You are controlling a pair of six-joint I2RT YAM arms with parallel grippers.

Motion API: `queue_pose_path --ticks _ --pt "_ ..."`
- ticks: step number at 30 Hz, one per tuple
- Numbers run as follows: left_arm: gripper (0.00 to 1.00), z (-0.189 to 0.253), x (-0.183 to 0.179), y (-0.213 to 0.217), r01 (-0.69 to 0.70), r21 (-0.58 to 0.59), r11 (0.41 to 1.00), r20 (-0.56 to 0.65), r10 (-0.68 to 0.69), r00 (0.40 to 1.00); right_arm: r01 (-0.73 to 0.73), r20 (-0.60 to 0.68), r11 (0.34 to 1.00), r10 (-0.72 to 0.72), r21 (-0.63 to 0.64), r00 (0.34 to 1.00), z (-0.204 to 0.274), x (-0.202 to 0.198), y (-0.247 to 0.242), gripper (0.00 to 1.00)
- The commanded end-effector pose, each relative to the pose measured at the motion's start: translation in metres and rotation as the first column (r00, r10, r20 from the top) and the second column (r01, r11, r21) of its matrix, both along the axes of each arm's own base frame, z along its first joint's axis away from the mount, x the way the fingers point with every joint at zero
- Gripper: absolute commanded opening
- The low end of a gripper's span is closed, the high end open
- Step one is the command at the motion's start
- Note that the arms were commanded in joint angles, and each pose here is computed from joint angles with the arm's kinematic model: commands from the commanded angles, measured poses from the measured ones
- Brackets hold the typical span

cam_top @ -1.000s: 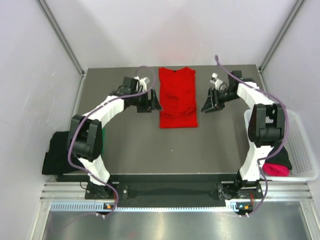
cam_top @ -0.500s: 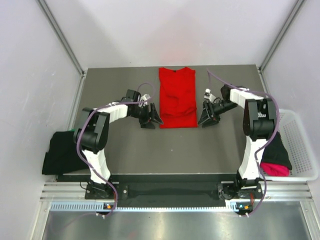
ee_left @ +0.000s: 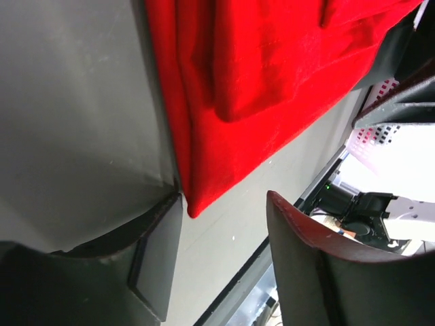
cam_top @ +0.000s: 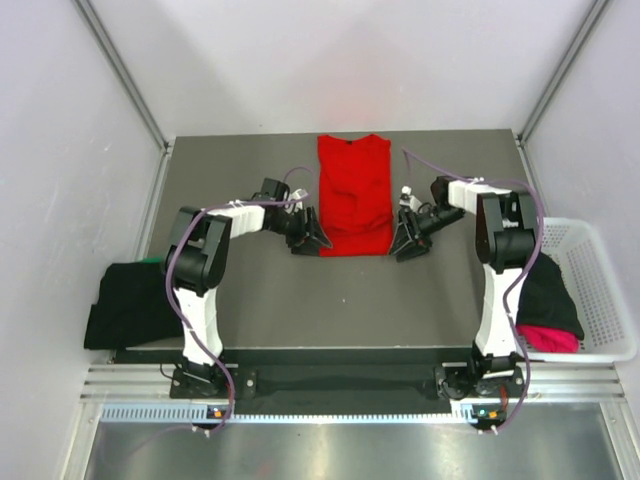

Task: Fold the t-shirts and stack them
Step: Fold the tshirt

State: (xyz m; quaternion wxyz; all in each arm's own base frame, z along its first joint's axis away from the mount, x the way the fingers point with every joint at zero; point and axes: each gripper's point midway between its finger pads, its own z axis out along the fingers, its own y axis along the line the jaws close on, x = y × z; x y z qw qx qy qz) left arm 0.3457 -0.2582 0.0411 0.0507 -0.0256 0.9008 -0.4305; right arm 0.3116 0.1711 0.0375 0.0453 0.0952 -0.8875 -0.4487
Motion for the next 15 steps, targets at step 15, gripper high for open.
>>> queue_pose_path --ticks 15 --pt "0.27 -0.013 0.004 -0.005 0.012 0.013 1.000 0.009 -0.012 1.000 -0.013 0.019 0.999 0.012 0.052 1.000 -0.007 0.021 0.020 0.26"
